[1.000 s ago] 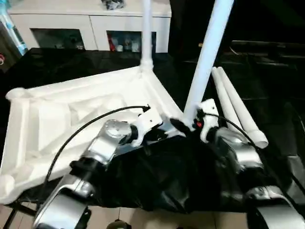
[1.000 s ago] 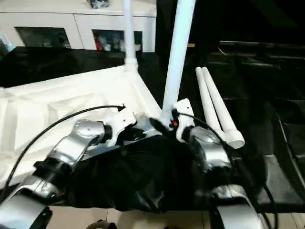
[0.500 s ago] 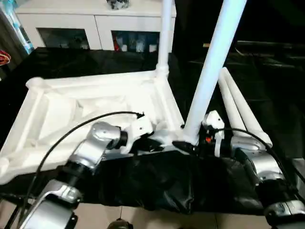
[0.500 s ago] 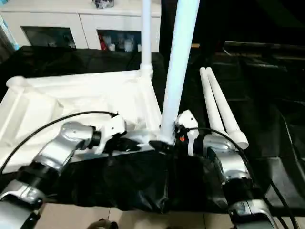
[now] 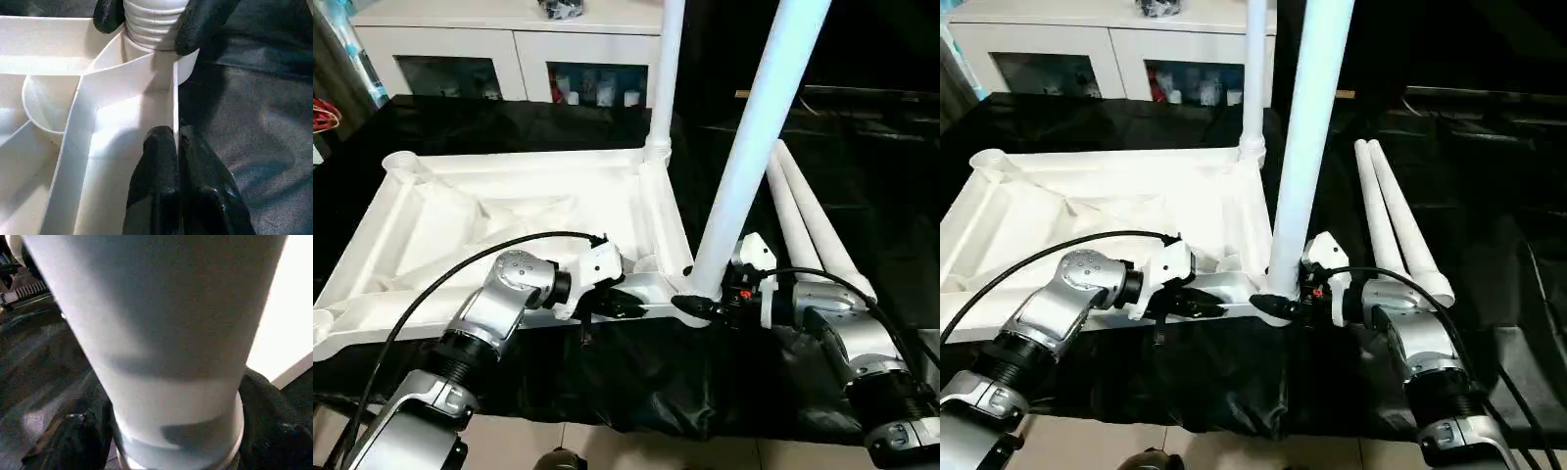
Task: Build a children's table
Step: Rotate leg to tighten
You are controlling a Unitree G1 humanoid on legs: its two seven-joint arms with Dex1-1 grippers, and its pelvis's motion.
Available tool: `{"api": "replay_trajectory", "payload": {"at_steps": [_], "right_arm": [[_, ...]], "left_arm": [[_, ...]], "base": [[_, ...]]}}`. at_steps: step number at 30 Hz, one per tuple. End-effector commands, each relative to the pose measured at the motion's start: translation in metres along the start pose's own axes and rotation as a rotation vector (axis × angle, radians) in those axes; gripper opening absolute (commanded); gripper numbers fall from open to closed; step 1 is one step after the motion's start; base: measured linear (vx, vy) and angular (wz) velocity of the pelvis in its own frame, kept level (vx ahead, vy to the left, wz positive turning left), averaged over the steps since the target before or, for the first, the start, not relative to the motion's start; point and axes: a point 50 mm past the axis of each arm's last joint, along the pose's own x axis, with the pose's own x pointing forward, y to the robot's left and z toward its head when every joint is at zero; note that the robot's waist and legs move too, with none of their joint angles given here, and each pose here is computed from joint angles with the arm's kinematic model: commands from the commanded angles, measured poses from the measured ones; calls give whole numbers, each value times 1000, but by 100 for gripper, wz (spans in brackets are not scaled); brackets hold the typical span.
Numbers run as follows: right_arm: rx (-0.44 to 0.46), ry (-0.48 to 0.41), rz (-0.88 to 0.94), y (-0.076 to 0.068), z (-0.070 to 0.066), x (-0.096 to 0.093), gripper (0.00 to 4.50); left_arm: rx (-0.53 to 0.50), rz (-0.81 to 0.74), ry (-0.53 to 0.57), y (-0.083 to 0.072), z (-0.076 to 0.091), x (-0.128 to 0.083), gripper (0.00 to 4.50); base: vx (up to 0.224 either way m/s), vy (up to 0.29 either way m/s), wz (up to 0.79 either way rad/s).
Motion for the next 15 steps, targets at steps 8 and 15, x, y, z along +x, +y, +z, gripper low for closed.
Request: {"api": "replay_trajectory", "payload": {"at_steps": [8, 15], "right_arm": [[145, -36, -375, -19, -2, 40, 279], [184, -56, -538, -26, 3, 62, 279]], "left_arm": [[-33, 249, -81, 20, 33, 28, 0], [-67, 353, -87, 25, 44, 46, 0]], "base": [[0, 0, 0], [0, 0, 0]]}}
